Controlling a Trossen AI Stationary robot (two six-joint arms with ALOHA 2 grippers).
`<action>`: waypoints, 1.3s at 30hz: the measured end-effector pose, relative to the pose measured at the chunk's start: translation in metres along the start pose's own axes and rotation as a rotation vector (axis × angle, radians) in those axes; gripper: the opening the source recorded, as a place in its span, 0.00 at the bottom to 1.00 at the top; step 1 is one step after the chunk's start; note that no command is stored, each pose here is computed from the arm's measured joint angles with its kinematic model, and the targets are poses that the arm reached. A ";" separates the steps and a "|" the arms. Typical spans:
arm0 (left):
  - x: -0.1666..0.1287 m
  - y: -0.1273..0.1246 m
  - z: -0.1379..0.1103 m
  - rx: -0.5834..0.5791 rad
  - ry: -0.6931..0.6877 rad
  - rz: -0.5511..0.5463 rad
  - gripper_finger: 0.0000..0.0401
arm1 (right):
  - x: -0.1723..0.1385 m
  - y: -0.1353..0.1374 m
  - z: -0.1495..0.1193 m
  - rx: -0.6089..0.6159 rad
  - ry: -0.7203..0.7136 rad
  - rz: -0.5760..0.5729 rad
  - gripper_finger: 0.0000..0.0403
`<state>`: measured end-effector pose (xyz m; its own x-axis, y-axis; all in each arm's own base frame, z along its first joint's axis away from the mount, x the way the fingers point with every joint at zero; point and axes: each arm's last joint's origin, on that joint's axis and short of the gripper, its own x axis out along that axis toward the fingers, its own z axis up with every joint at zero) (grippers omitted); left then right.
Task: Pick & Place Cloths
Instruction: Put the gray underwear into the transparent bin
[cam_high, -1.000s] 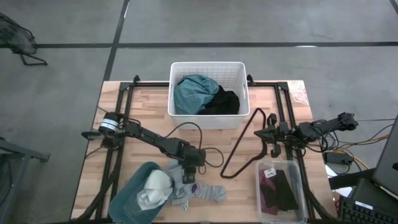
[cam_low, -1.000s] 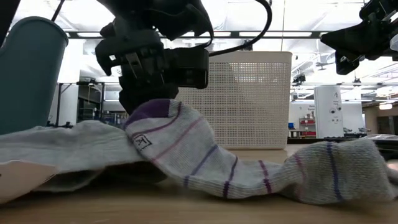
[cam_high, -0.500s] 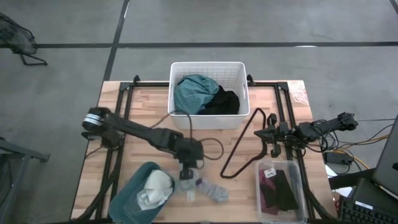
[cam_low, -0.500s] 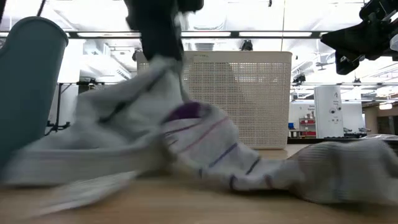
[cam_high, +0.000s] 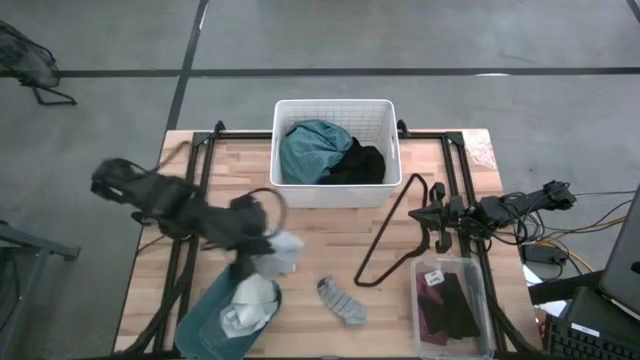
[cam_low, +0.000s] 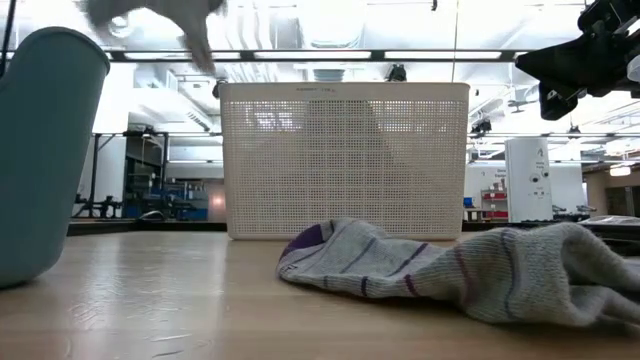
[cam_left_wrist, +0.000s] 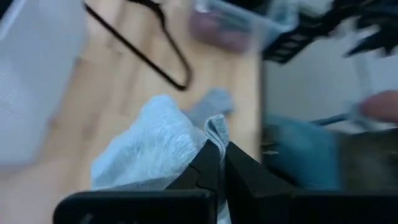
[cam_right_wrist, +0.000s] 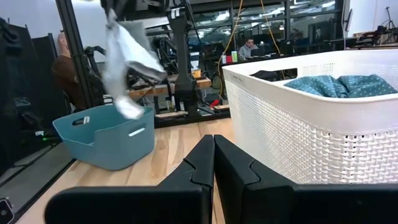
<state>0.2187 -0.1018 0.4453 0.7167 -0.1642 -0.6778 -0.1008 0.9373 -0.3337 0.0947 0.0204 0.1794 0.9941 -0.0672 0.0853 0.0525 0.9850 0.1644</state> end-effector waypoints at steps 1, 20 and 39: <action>-0.009 -0.004 -0.003 -0.028 -0.005 -0.033 0.02 | 0.000 0.000 0.000 0.000 0.000 0.001 0.02; 0.022 -0.060 -0.019 0.146 -0.265 0.130 0.02 | 0.000 0.000 0.000 0.000 0.000 0.000 0.02; 0.181 -0.008 0.120 0.249 -0.798 -0.360 0.04 | 0.000 0.000 0.000 0.000 0.000 0.000 0.02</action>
<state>0.4318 -0.1025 0.4037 0.9502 -0.2851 0.1259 0.3071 0.9251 -0.2234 0.0947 0.0204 0.1794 0.9941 -0.0668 0.0852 0.0521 0.9850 0.1643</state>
